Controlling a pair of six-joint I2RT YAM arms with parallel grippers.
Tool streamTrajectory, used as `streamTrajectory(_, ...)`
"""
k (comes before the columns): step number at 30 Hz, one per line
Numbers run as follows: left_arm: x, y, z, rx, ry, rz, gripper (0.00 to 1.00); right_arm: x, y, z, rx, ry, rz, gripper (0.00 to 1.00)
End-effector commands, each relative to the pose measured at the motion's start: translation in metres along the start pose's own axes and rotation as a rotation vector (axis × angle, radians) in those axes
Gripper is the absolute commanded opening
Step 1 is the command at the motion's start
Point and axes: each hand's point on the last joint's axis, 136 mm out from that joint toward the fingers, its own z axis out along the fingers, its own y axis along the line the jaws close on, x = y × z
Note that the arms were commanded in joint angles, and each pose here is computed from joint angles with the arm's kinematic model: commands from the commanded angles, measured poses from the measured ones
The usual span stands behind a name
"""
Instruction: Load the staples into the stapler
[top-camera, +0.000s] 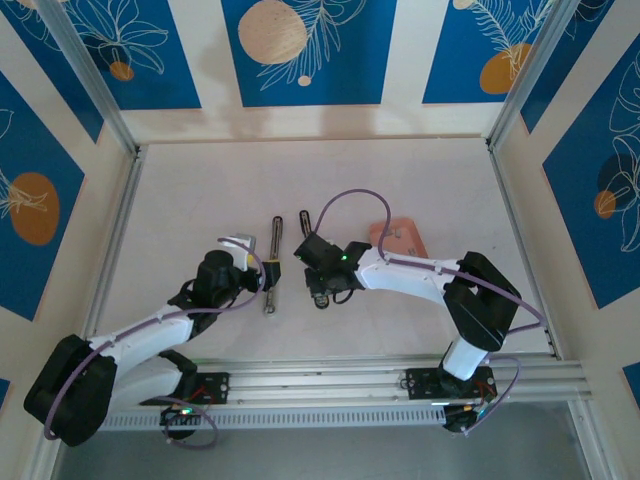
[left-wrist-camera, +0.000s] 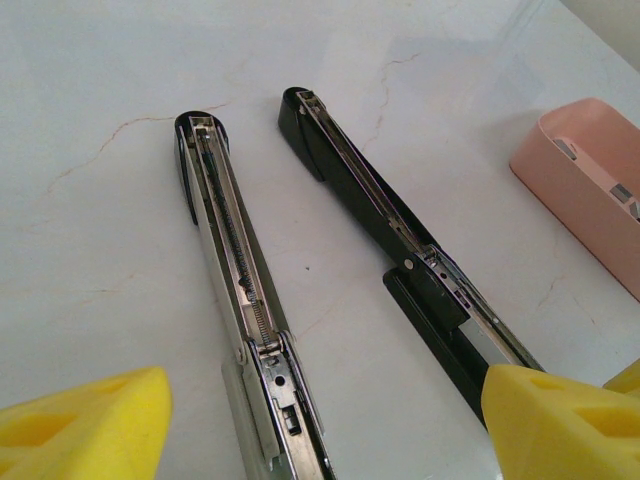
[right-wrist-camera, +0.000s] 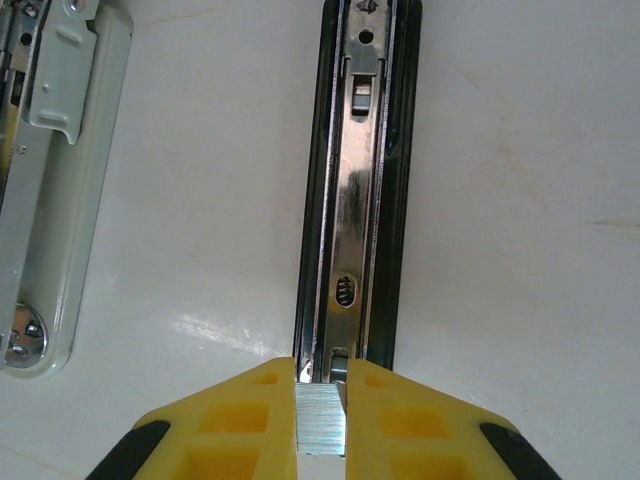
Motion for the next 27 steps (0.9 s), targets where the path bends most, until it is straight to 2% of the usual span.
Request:
streamTrajectory(1, -0.009, 0.004, -0.003, -0.014, -0.043, 0.004, 0.81, 0.001, -0.001, 0.002, 0.026, 0.006, -0.009, 0.16)
streamTrajectory(27, -0.007, 0.005, -0.006, -0.02, -0.039, 0.014, 0.81, 0.019, -0.006, 0.005, 0.084, 0.052, -0.046, 0.16)
